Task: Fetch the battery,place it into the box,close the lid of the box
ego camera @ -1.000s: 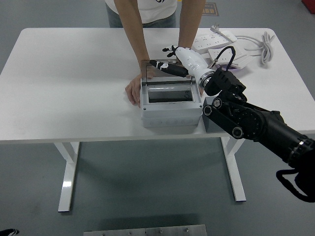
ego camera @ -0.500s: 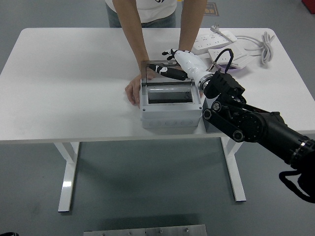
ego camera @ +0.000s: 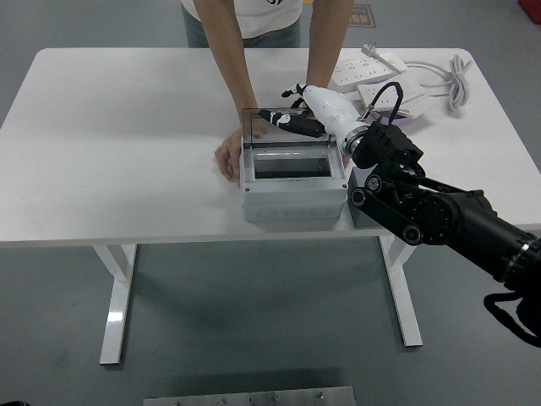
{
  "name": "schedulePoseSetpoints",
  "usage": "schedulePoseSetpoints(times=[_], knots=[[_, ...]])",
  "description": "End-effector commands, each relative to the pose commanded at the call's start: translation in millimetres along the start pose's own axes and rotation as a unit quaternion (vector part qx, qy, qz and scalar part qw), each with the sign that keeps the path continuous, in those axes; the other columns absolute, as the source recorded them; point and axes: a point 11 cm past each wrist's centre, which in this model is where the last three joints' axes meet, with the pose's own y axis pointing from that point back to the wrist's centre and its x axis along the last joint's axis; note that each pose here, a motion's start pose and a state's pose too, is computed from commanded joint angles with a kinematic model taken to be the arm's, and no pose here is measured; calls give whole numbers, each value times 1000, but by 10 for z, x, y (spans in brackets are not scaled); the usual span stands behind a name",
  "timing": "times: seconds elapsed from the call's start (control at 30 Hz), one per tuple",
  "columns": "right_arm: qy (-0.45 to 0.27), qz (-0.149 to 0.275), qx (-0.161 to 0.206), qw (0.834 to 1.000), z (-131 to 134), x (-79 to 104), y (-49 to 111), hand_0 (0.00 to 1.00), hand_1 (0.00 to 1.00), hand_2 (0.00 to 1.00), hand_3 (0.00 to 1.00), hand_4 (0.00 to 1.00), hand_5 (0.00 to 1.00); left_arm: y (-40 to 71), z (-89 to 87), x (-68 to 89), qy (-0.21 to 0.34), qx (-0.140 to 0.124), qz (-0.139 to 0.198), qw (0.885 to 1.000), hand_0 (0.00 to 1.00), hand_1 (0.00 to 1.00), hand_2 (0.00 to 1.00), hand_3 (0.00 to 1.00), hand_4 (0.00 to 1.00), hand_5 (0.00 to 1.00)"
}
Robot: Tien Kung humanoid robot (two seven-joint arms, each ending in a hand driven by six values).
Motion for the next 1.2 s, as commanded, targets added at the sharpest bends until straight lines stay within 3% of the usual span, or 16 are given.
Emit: schedulePoseSetpoints(times=[0.07,0.1,0.47,0.5,0.93,1.2], knots=[[3,-1,0,1000,-4,-6,6,363,424,559,713,990,998,-3,-6,-2,0,1,0,1000,858,909,843,811,834,688],[5,-1,1,1000,-7,-9,9,295,341,451,694,987,998,-4,-10,-3,1,1,0,1000,858,909,843,811,834,689],[18,-6,3,1000,-16,-39,48,271,326,423,691,989,998,-26,-56,-30,3,6,-3,1000,857,908,845,812,834,689],[19,-7,2,1000,-13,-49,51,256,311,387,687,983,998,-27,-58,-32,3,6,-3,1000,858,909,845,812,834,690],[15,-20,0,1000,24,-223,110,253,307,375,683,967,998,-37,-71,-70,2,8,-7,1000,859,909,846,812,835,693],[12,-15,-5,1000,62,-187,110,258,309,373,682,960,998,-36,-66,-73,2,7,-7,1000,861,908,846,812,836,694]])
